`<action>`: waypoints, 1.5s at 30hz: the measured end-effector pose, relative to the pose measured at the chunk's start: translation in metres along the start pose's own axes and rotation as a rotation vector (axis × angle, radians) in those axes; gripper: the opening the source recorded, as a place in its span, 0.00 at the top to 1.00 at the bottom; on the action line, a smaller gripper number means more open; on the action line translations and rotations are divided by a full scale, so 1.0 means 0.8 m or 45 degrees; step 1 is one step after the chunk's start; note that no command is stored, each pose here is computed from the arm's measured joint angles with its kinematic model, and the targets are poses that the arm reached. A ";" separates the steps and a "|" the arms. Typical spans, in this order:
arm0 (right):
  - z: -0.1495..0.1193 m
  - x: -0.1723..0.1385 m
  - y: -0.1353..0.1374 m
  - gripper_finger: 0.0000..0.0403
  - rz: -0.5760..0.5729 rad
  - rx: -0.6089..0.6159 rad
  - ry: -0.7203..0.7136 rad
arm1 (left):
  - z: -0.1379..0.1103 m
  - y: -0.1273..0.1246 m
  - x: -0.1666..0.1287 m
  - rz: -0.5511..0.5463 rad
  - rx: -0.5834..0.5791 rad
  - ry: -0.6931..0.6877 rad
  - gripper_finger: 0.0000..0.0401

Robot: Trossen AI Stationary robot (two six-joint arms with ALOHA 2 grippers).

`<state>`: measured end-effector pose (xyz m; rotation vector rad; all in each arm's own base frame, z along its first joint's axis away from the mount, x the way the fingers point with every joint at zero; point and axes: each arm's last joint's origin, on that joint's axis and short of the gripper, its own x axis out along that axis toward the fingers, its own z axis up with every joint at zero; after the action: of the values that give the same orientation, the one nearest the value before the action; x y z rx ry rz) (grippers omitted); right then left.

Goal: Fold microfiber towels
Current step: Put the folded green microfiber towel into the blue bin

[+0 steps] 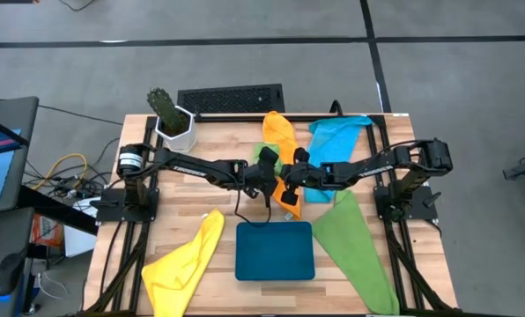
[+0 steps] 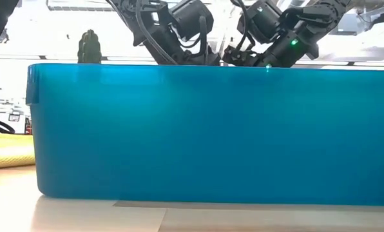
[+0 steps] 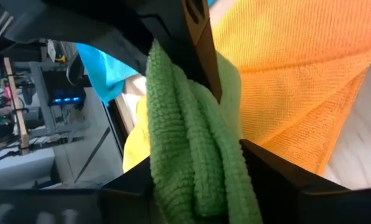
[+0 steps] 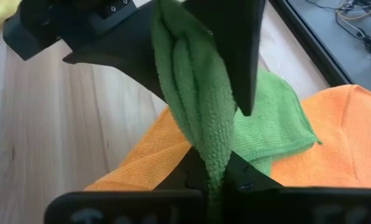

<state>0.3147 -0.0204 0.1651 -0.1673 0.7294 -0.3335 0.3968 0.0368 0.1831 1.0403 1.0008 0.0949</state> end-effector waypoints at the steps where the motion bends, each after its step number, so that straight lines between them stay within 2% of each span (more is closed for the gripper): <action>1: 0.000 0.000 0.000 0.93 0.000 0.000 0.000 | 0.000 0.000 0.000 0.003 0.001 0.002 0.62; 5: 0.000 0.000 0.000 0.93 0.006 -0.009 -0.003 | 0.003 0.001 -0.001 0.036 -0.003 0.001 0.75; 8: 0.002 0.000 0.002 0.93 0.070 -0.037 -0.025 | 0.011 0.010 -0.005 0.044 -0.017 -0.040 0.88; 11: 0.003 -0.001 0.002 0.89 0.085 -0.020 -0.037 | 0.017 0.019 -0.011 0.002 -0.036 -0.046 0.98; 15: 0.012 -0.017 -0.011 0.80 0.029 0.081 -0.053 | 0.023 0.043 -0.025 -0.038 -0.135 0.005 0.99; 20: 0.017 -0.056 -0.040 0.70 -0.023 0.067 -0.037 | 0.024 0.070 -0.047 -0.099 -0.325 0.078 0.99; 27: 0.018 -0.127 -0.079 0.59 -0.079 0.131 -0.060 | 0.022 0.116 -0.091 -0.136 -0.741 0.193 1.00; 32: 0.020 -0.161 -0.092 0.58 -0.092 0.269 -0.148 | 0.023 0.150 -0.135 -0.120 -1.060 0.213 1.00; 38: 0.021 -0.186 -0.097 0.60 -0.080 0.410 -0.232 | 0.024 0.170 -0.185 -0.203 -1.439 0.221 1.00; 45: 0.022 -0.206 -0.087 0.64 0.006 0.570 -0.292 | 0.045 0.149 -0.237 -0.361 -1.586 0.277 1.00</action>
<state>0.1955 -0.0262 0.2989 0.2175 0.4150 -0.4560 0.3580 -0.0179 0.3995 -0.2548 1.0142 0.5286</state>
